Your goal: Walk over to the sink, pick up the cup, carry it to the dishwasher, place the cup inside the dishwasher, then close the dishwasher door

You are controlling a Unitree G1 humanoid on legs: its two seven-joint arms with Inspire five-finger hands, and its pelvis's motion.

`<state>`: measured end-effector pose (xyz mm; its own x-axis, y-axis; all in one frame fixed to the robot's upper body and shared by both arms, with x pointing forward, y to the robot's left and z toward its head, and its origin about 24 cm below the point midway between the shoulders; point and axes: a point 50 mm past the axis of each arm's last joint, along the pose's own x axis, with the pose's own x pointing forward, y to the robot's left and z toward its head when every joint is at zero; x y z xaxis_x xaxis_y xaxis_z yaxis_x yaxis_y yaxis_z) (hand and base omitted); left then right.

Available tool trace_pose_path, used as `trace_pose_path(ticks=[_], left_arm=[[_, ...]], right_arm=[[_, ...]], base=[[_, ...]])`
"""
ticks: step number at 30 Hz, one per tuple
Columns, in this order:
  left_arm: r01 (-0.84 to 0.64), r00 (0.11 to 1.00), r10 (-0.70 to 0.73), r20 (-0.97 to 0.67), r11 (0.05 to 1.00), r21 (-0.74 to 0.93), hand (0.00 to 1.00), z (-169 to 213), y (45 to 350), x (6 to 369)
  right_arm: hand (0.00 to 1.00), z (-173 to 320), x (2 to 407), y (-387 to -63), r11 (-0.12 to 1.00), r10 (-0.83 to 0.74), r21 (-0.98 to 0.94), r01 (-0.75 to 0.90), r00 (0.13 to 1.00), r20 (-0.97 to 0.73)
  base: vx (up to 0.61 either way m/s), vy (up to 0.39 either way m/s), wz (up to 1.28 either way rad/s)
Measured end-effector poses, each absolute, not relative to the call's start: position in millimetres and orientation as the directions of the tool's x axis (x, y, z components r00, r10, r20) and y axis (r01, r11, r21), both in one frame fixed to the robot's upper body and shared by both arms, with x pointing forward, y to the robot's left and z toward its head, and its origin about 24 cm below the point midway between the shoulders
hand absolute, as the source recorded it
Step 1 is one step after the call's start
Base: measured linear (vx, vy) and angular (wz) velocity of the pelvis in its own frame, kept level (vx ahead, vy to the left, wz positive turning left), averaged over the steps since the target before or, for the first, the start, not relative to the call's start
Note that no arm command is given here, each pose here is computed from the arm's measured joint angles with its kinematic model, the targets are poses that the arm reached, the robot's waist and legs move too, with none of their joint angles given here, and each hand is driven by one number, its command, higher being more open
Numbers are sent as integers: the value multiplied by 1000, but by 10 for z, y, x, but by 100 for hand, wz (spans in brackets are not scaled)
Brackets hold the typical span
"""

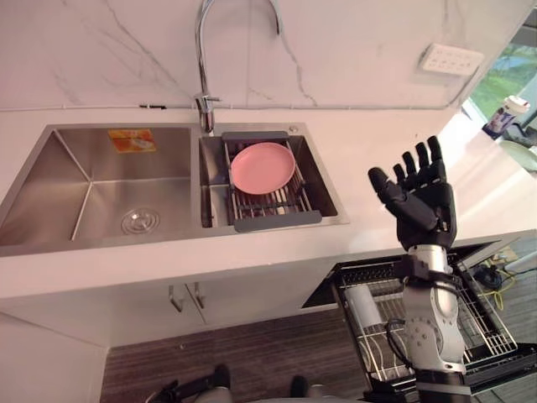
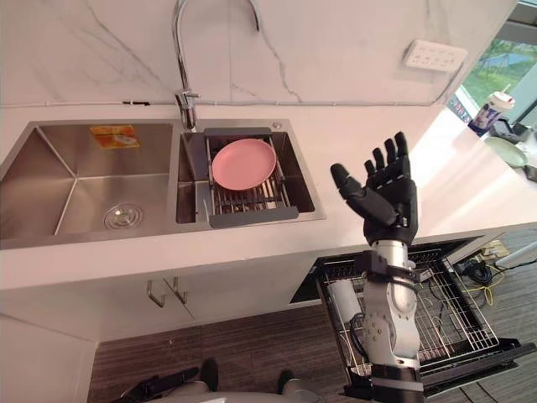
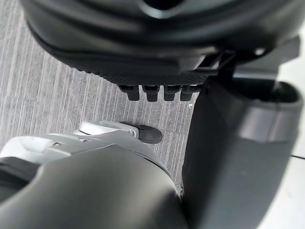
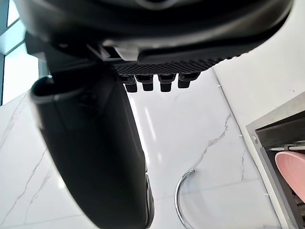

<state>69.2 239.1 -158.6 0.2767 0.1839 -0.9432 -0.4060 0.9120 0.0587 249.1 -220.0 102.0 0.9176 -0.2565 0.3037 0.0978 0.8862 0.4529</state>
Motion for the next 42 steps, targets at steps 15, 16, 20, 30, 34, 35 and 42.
trace_pose_path(ticks=[15,16,20,30,34,35,42], left_arm=[[-405,266,178,-947,912,58,100,-1590,2377,632],[-403,266,179,-947,913,59,100,-1590,2378,630],[-388,270,172,-947,920,57,100,-1588,2385,631],[-379,272,163,-948,924,50,100,-1569,2390,679],[-377,276,161,-948,925,47,100,-1562,2388,699],[-377,276,160,-948,925,47,100,-1562,2387,699],[-395,287,157,-945,918,33,100,-1558,2382,711]], right_arm=[[100,870,2435,-2447,958,-286,27,286,942,173],[100,869,2442,-2458,960,-275,3,278,947,169],[100,852,2600,-2489,966,-186,-160,202,977,108],[100,708,2947,-2480,952,-112,-291,95,993,-44],[100,677,3095,-2420,945,-102,-319,70,991,-85],[100,686,3110,-2415,942,-105,-329,73,991,-82],[100,717,3277,-2434,925,-146,-366,102,985,-95]], base=[[30,15,8],[-31,14,-1],[-40,3,1],[-17,11,15],[56,57,16],[84,73,22],[23,15,18]])
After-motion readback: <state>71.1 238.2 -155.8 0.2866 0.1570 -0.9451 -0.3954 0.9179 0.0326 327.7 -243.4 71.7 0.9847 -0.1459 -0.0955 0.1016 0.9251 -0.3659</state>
